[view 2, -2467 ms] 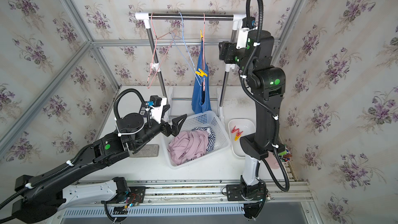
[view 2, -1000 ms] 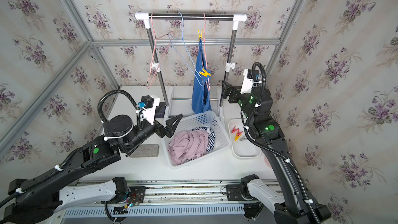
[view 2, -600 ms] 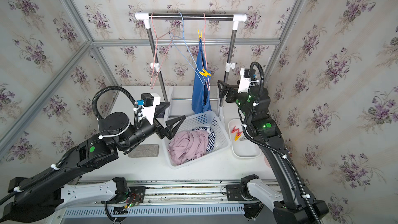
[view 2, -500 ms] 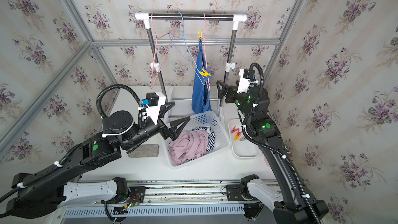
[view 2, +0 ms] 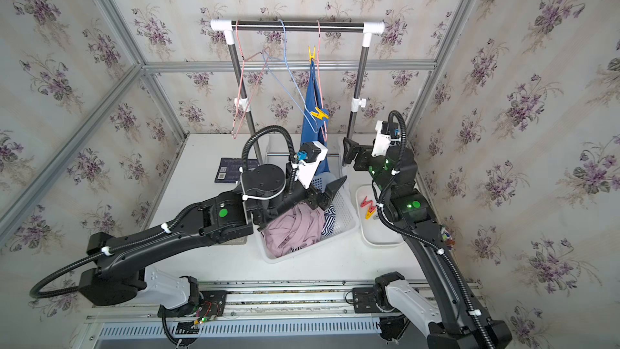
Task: Remove the clothespins securing tank tops to the hanger
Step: Adjust the hanger on the clothesline.
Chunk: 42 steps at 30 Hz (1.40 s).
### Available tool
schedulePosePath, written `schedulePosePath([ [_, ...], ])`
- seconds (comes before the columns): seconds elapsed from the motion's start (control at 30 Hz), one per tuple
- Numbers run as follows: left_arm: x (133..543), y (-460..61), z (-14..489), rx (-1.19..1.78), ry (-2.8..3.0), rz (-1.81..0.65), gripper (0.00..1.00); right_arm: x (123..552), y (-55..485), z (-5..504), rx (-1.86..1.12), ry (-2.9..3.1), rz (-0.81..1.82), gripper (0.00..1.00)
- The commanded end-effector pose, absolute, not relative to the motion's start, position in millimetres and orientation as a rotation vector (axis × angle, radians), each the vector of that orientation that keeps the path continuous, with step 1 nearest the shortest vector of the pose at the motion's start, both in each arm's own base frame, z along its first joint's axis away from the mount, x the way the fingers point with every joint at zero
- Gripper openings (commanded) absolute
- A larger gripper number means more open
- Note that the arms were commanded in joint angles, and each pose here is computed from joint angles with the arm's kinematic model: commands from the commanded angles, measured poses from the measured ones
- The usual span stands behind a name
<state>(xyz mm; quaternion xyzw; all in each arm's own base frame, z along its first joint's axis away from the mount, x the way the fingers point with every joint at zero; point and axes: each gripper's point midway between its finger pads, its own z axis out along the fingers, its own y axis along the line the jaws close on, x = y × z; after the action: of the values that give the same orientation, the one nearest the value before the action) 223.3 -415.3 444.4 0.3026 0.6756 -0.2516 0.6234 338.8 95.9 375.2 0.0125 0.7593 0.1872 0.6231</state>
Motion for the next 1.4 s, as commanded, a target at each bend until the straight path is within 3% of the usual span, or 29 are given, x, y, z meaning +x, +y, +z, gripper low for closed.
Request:
schedulePosePath([
  [0.0,238.9,-413.1,466.4,0.572,1.474,-0.499,0.86,338.8,88.7,368.2,0.093,1.735,0.448,1.00],
  [0.13,255.7,-408.9,471.9,0.468,1.450,-0.411,0.79,335.2,84.8,359.9,0.109,1.728,0.465,1.00],
  [0.67,281.4,-436.3,478.9,0.387,1.343,-0.274,0.71,325.0,81.7,346.5,0.083,1.737,0.465,1.00],
  [1.13,323.0,-405.9,464.6,0.303,1.388,-0.179,0.66,316.6,86.5,319.8,0.100,1.748,0.539,1.00],
  [1.37,341.9,-389.4,456.3,0.296,1.435,-0.261,0.66,315.2,85.6,321.7,0.092,1.741,0.528,1.00],
])
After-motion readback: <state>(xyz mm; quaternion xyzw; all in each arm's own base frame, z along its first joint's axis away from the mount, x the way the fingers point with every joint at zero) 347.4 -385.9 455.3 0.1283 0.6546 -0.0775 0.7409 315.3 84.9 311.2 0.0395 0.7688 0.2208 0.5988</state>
